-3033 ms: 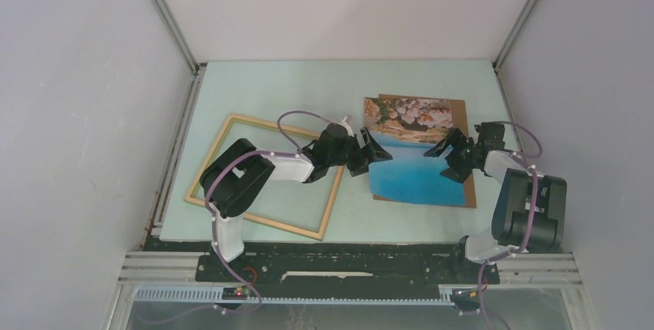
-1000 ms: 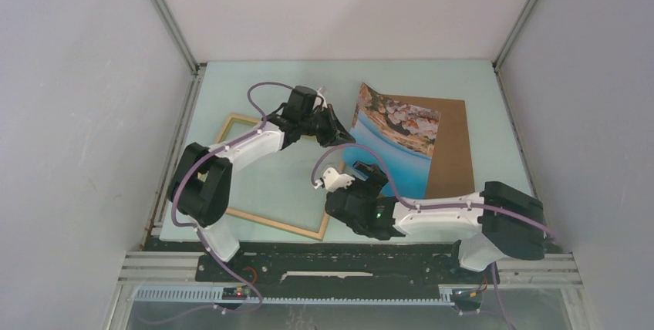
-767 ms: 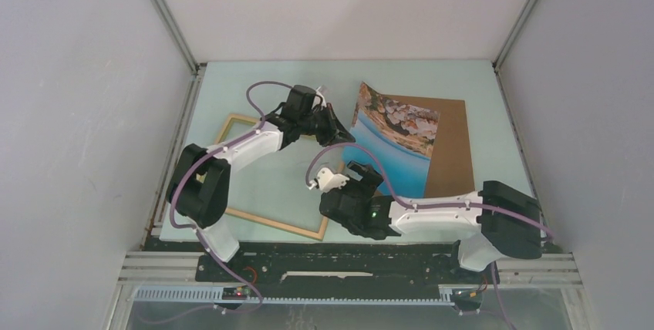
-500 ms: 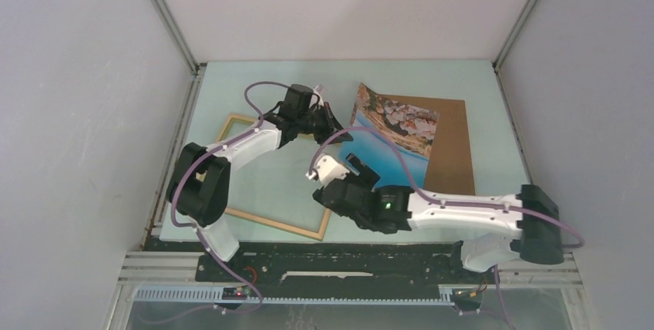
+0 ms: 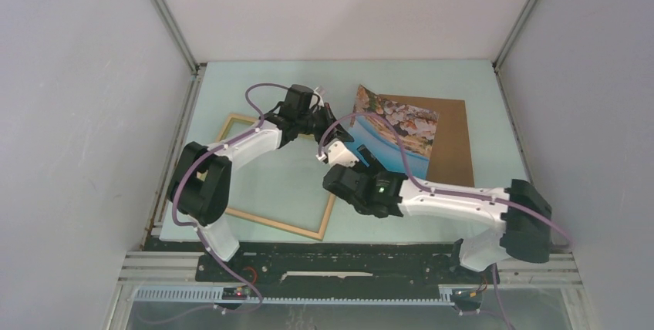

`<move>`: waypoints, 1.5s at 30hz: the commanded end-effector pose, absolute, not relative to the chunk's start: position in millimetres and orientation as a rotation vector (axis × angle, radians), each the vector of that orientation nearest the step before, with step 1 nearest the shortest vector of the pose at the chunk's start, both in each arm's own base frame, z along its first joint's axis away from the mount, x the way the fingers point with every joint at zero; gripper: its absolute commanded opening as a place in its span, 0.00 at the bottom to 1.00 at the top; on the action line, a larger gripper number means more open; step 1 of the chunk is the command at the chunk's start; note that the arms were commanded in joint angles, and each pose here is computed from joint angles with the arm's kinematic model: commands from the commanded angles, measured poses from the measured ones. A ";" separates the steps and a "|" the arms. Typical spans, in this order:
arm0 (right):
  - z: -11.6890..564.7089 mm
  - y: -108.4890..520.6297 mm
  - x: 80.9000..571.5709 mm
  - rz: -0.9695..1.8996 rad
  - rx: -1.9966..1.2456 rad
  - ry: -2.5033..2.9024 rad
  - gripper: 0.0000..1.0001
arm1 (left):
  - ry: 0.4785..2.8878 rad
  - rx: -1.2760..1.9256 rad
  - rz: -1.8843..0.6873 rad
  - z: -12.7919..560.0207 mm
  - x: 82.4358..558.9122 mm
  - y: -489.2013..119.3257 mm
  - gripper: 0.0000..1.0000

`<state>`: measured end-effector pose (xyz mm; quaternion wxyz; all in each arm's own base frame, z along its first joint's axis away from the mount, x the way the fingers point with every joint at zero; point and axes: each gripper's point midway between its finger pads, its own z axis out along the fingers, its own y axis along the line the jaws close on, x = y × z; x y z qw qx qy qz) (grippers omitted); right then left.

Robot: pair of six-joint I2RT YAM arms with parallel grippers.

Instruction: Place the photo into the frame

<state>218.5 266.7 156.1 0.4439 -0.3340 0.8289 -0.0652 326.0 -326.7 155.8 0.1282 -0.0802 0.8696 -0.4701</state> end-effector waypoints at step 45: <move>268.1 262.3 234.3 0.406 -0.498 1.934 0.00 | 1.612 -0.182 -0.557 444.7 243.3 -91.0 0.98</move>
